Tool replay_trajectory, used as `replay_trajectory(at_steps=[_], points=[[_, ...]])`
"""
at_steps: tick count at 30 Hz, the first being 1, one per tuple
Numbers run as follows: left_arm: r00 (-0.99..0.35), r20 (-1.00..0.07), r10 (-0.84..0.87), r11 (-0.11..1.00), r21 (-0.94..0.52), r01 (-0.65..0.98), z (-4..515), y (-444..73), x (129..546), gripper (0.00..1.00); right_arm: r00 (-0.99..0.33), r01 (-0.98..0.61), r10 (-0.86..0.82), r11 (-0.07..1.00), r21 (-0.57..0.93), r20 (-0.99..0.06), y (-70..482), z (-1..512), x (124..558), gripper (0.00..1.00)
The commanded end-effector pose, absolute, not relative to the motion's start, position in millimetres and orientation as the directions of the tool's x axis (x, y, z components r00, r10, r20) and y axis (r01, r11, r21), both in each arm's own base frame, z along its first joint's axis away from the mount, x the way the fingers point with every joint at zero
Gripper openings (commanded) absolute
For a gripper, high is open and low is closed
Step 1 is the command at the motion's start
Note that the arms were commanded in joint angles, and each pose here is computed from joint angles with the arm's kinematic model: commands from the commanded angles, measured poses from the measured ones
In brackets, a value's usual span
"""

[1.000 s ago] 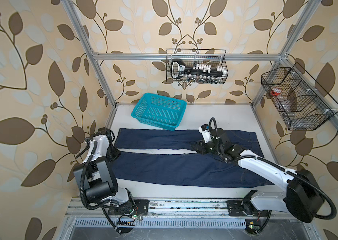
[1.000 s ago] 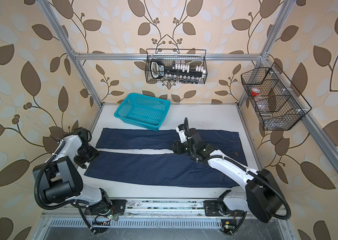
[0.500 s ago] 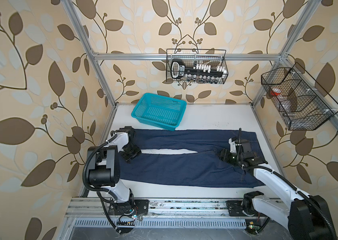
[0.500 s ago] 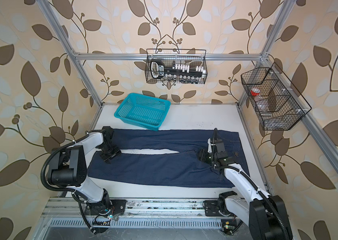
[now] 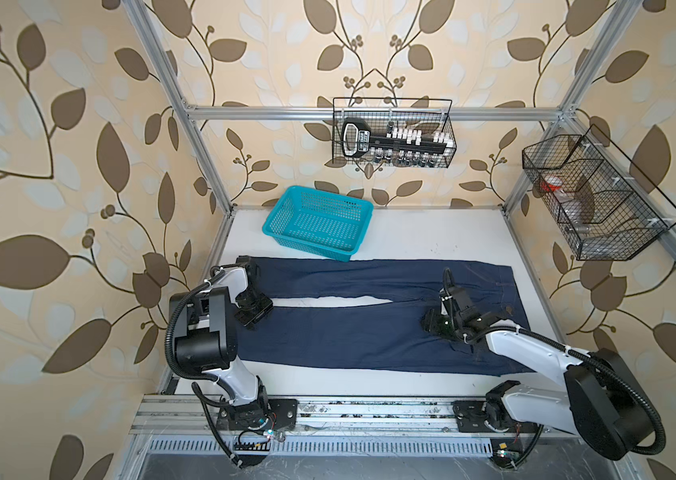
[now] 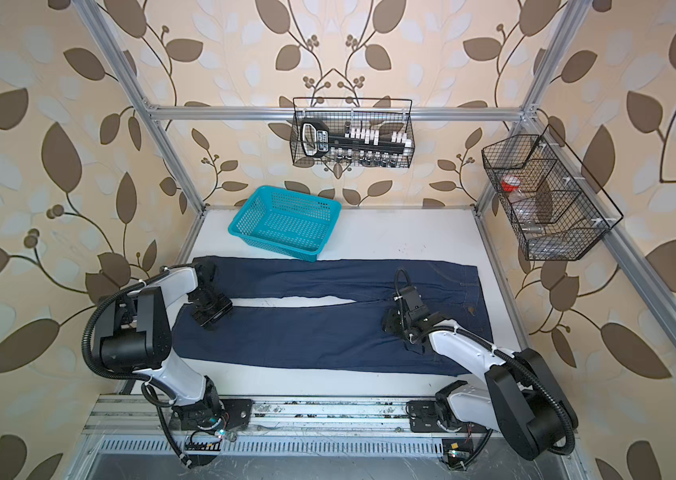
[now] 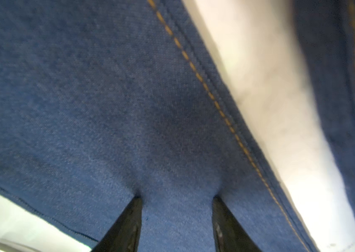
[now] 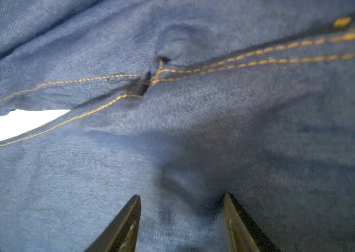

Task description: Fold and stack the trousers

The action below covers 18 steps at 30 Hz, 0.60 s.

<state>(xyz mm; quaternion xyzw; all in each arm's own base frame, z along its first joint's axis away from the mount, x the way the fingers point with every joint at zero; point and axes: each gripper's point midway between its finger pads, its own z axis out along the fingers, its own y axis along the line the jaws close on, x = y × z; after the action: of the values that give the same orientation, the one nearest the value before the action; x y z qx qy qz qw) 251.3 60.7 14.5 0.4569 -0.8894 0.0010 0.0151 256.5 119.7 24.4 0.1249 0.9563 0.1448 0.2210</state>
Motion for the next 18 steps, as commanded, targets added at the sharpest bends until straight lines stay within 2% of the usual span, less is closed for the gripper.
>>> replay_trajectory(at_steps=[1, 5, 9, 18], points=[[-0.578, 0.027, -0.816, 0.576, 0.139, -0.806, -1.1, 86.9, 225.3, 0.53, -0.908, 0.193, 0.277, 0.943, 0.272, -0.315, 121.3, 0.1, 244.3, 0.62], [-0.579, 0.046, -0.814, 0.580, 0.073, -0.811, 6.3, 80.6, 235.5, 0.60, -0.919, 0.182, 0.246, 0.958, 0.222, -0.308, 119.4, 5.4, 247.8, 0.63], [-0.585, 0.036, -0.810, 0.586, 0.011, -0.810, 22.9, 75.1, 246.4, 0.67, -0.892, 0.221, 0.277, 0.957, 0.190, -0.357, 96.6, 26.1, 248.6, 0.65], [-0.635, -0.025, -0.772, 0.633, -0.111, -0.766, 72.3, 58.9, 277.6, 0.74, -0.791, 0.379, 0.430, 0.903, 0.203, -0.436, 19.7, 66.3, 259.9, 0.67]])
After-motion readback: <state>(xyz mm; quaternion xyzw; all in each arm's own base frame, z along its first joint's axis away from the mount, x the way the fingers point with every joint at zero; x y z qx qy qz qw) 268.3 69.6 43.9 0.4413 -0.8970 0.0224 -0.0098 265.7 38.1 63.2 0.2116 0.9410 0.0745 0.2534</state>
